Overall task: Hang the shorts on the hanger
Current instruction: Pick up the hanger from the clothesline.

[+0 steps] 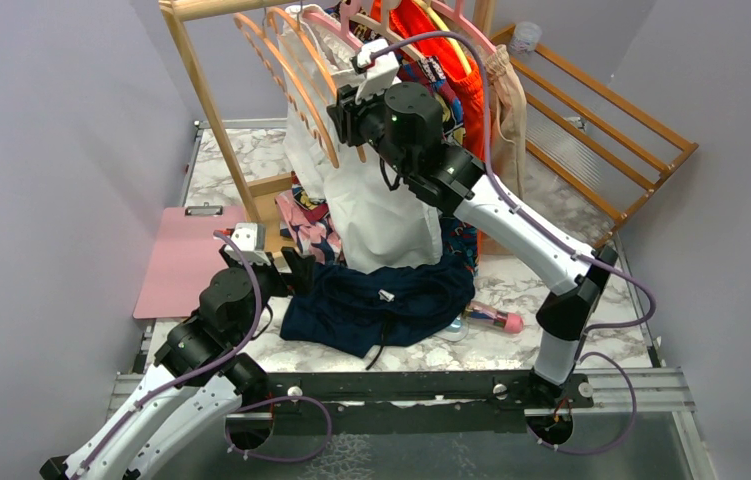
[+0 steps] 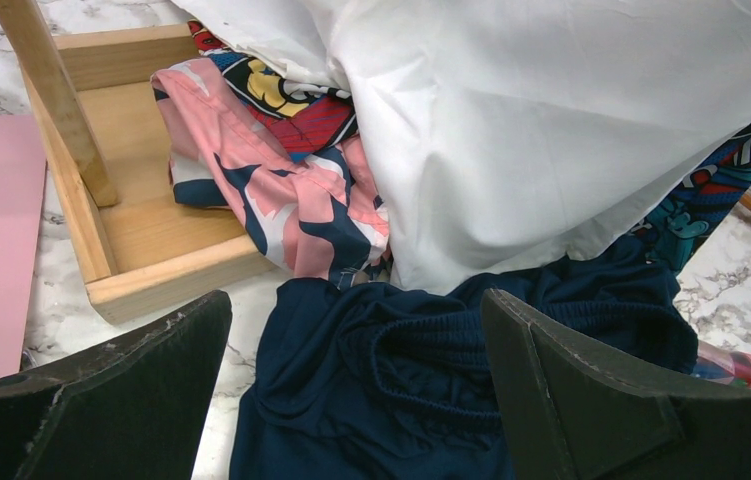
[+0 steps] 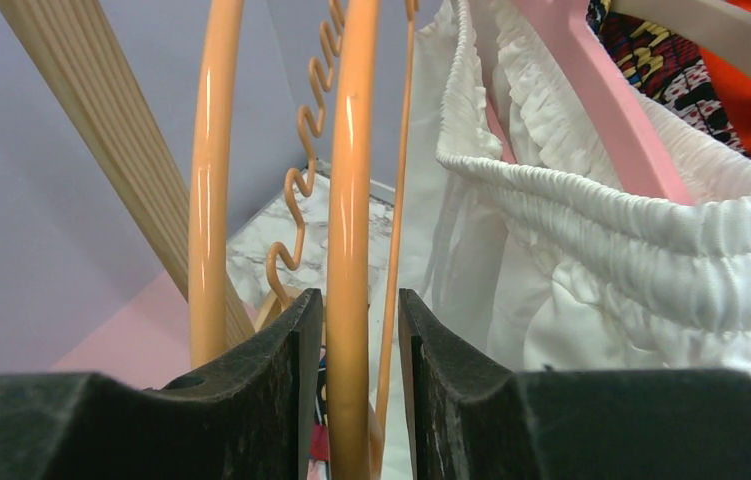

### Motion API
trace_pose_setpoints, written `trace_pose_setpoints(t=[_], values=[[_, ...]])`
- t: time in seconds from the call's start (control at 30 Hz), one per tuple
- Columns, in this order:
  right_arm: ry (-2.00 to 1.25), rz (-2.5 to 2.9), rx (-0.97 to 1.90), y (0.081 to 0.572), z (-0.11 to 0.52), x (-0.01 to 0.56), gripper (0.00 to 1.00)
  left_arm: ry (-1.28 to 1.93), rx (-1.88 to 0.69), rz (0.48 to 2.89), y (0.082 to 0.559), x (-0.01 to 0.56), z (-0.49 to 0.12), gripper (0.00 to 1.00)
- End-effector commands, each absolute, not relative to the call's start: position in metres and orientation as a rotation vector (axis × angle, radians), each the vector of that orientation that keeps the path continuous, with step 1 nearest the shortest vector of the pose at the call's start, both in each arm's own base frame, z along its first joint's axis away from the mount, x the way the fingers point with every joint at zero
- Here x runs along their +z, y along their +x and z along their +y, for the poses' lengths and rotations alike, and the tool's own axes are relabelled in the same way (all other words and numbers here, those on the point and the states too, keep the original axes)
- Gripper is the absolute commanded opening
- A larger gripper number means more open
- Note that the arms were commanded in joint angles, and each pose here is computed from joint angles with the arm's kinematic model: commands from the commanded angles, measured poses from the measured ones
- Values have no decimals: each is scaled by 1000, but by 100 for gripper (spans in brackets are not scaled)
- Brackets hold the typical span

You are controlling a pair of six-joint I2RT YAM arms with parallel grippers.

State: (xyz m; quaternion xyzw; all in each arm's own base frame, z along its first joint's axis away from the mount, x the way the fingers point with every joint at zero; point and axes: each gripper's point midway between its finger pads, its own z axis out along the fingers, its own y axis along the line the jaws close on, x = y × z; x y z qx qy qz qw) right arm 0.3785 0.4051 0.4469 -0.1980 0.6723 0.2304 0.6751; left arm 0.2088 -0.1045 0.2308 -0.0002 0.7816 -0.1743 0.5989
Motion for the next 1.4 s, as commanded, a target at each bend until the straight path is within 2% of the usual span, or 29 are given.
trace_pose_setpoints(t=[0.0,0.4,0.53,1.37], values=[[-450,1507,542,382,410,450,34,-4,-405,1788,211,238,-104,96],[-436,1490,554,390,418,450,16,-2,-403,1793,212,236,-105,96],[-433,1482,555,392,420,451,2,-5,-401,1792,212,237,-104,96],[-304,1316,619,394,415,464,1,-5,-396,1797,213,235,-104,96]])
